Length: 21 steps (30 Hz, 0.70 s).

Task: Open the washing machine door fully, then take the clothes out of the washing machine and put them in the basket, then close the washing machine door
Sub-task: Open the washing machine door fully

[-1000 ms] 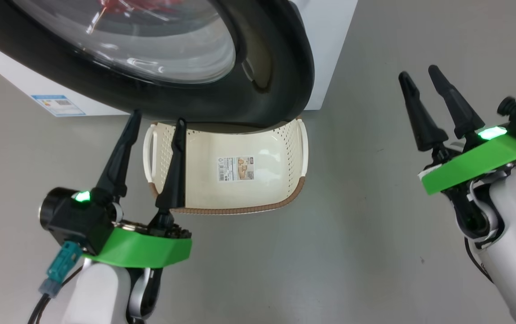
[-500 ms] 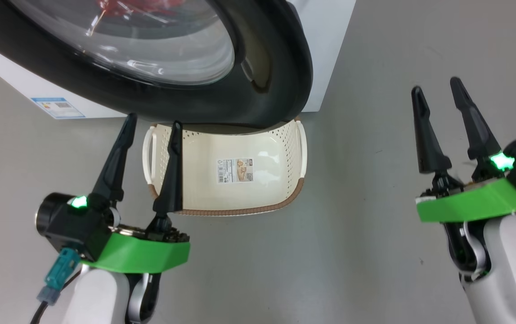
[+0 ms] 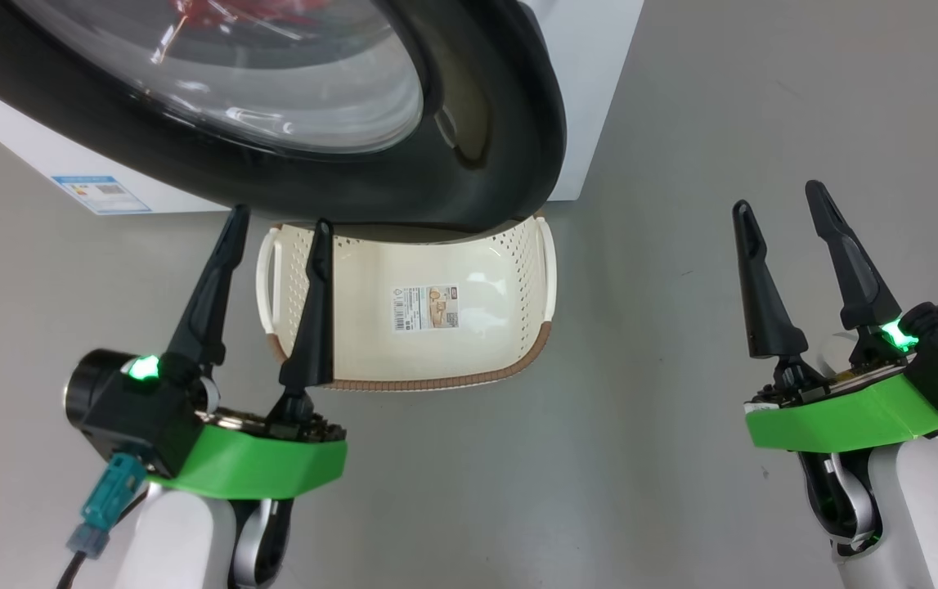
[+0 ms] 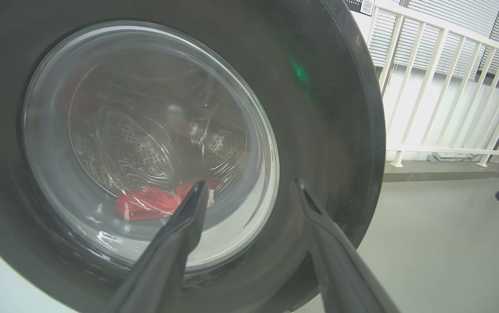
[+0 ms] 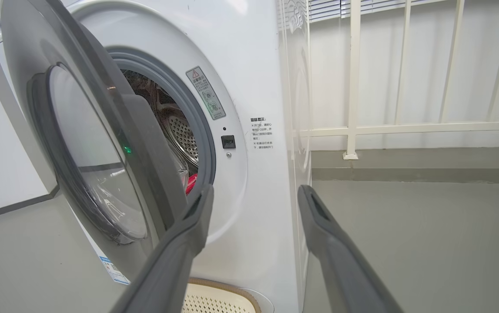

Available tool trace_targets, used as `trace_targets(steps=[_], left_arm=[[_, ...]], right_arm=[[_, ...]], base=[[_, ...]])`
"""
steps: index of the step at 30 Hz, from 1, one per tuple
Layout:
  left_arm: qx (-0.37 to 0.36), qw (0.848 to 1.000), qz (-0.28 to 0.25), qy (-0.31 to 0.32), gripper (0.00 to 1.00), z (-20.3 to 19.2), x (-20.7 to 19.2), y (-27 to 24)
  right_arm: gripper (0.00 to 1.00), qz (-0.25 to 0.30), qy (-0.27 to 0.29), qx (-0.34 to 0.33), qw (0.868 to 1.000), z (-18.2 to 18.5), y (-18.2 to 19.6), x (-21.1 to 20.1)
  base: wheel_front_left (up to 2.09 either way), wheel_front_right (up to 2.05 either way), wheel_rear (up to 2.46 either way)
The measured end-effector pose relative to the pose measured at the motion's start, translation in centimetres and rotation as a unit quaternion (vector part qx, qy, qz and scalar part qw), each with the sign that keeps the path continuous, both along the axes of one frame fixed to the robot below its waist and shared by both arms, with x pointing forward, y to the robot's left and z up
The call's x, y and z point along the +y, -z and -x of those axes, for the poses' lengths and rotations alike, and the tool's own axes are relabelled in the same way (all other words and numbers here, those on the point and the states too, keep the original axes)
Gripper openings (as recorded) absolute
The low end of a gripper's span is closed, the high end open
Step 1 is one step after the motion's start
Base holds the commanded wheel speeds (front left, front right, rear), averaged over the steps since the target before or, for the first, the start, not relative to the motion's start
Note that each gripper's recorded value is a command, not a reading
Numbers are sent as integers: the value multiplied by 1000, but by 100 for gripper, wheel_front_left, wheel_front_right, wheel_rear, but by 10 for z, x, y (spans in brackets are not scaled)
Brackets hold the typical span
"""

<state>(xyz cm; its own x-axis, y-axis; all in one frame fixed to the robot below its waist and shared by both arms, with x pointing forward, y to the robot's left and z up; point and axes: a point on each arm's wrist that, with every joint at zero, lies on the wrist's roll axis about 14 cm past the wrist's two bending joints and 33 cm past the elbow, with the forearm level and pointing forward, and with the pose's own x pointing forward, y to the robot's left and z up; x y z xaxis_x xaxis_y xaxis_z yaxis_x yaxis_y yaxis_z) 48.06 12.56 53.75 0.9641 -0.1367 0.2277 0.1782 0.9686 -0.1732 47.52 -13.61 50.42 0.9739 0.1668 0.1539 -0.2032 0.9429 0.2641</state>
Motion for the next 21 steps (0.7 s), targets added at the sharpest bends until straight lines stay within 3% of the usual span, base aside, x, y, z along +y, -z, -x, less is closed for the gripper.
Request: trace_targets(steps=[15,16,19,21], left_arm=[[2,1000,-3,-5,100,5,4,1],[2,1000,-3,-5,100,5,4,0],[1,1000,-3,-6,100,6,4,0],[1,1000,-3,-6,100,6,4,-1]], right_arm=[[100,-4,-5,-1,1000,0,-1,3],[49,-4,-5,-1,1000,0,-1,4],[0,-6,-2,-2,1000,-1,-2,2],[0,-13,-1,0,1000,-1,-2,1]], base=[[0,0,0],[0,0,0],[0,0,0],[0,0,0]])
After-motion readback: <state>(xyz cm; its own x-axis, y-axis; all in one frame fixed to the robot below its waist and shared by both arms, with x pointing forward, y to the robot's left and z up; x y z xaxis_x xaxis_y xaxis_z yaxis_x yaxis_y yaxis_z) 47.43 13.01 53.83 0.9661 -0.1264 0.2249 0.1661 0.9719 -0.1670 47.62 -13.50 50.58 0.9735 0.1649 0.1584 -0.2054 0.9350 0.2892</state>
